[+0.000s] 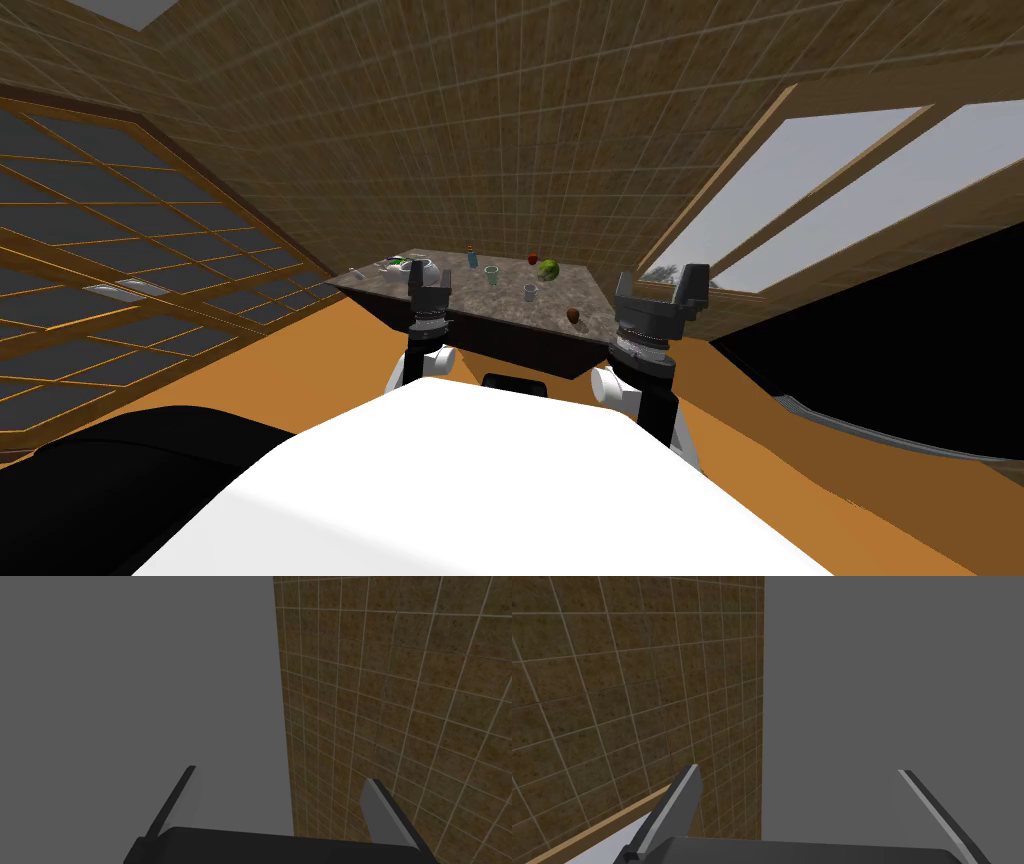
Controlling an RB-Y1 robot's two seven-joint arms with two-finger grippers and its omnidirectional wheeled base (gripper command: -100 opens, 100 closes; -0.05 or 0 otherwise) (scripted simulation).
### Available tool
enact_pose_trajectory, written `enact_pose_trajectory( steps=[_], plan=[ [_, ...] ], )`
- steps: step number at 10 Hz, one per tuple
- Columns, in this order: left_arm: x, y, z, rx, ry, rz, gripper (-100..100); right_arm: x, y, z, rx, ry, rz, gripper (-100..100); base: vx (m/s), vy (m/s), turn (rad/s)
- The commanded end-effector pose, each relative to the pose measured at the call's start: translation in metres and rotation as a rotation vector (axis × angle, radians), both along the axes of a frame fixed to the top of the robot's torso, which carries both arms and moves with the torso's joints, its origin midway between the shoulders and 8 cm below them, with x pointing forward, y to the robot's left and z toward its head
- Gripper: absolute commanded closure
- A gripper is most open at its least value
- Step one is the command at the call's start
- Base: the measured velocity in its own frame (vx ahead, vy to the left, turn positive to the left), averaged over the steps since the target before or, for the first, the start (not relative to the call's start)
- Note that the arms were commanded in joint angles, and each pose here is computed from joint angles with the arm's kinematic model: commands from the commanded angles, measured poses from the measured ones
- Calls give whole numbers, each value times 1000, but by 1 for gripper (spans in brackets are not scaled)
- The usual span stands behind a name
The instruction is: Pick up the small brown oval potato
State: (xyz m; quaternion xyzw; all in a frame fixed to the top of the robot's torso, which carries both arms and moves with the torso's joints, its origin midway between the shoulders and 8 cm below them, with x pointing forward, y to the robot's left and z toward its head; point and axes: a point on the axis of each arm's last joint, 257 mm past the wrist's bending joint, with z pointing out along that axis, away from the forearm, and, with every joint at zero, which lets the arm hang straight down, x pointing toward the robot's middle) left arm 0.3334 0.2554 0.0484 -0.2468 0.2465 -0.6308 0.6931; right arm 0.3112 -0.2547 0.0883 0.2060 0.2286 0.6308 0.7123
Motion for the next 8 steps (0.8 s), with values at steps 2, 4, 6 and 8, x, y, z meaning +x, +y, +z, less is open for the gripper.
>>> enact_pose_trajectory(
  steps=[2,4,6,8],
  plan=[
    [0,0,0,0,0,0,0,9,5,-23,-32,73,28,-100,-75,-18,46],
    [0,0,0,0,0,0,0,17,10,-48,-58,150,55,-100,-126,-23,54],
    [0,0,0,0,0,0,0,23,13,-81,-80,248,84,-100,-125,-28,72],
    [0,0,0,0,0,0,0,25,15,-101,-106,309,106,-100,-130,-9,58]
  ],
)
